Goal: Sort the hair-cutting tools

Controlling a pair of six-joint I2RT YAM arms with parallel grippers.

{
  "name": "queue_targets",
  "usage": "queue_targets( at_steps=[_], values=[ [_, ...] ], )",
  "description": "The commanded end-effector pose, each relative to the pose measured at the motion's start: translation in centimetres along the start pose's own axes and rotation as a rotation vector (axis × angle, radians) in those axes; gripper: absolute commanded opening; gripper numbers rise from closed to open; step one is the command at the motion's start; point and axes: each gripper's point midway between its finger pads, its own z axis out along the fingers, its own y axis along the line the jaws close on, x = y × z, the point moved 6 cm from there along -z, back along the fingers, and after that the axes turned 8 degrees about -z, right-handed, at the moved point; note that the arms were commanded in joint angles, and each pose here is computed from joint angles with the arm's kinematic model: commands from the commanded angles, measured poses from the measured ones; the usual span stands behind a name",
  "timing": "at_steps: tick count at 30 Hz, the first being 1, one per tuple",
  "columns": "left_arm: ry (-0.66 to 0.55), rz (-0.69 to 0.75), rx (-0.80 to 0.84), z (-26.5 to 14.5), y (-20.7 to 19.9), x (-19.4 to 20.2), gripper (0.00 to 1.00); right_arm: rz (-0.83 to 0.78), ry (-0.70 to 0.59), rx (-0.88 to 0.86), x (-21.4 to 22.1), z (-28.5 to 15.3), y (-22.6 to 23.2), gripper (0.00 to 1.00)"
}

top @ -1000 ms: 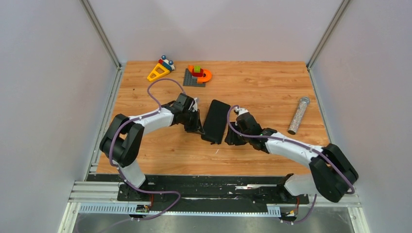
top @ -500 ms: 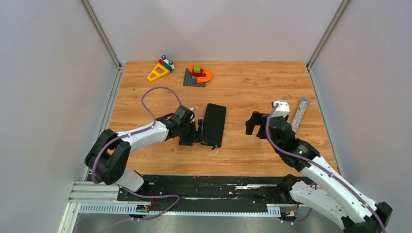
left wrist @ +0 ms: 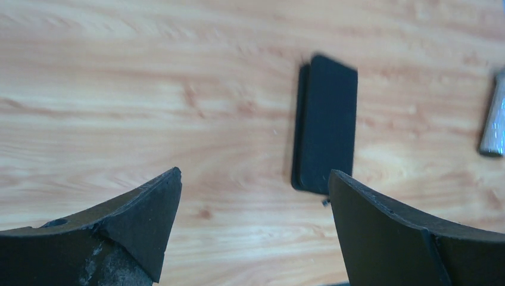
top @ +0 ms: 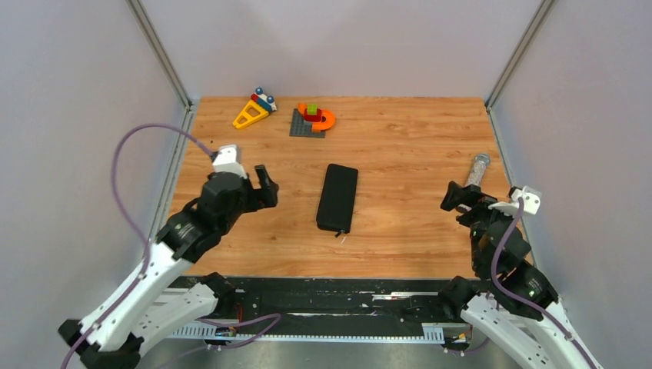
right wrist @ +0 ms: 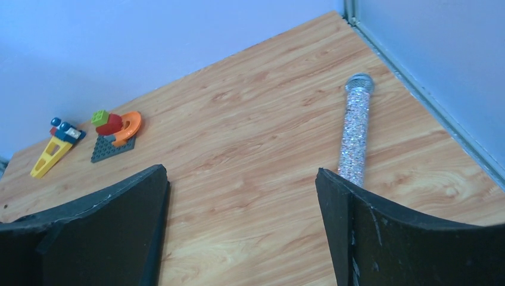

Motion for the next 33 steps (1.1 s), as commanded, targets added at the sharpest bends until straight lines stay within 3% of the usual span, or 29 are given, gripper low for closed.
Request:
queue_targets(
  at_steps=[1,6,10,22,28,33],
  values=[
    [-0.290,0.141,-0.170,-5.1,4.4,-4.3,1.00,0.014,-0.064,0.102,-0.2,-0.8,-2.6,1.00],
    [-0.498,0.161,-0.180,-9.1,7.1,-5.9,1.00,0.060,-0.130,0.134,-0.2,-1.6,-4.1,1.00],
    [-0.563,0.209,-0.173,-9.9,8.6,-5.4,1.00,0.110,-0.164,0.155,-0.5,-2.1,-5.0,1.00],
    [-0.597,0.205,-0.121,-9.4,9.6,-3.8,1.00,0.098,-0.155,0.164,0.0,-1.7,-4.7,1.00],
    [-0.672,0.210,-0.026,-10.4,9.6,-3.7,1.00,0.026,-0.115,0.179,0.6,-0.8,-3.9,1.00],
    [-0.659,0.216,-0.026,-10.4,9.5,-3.7,1.00,-0.028,-0.083,0.161,1.2,-0.2,-3.2,1.00]
  ],
)
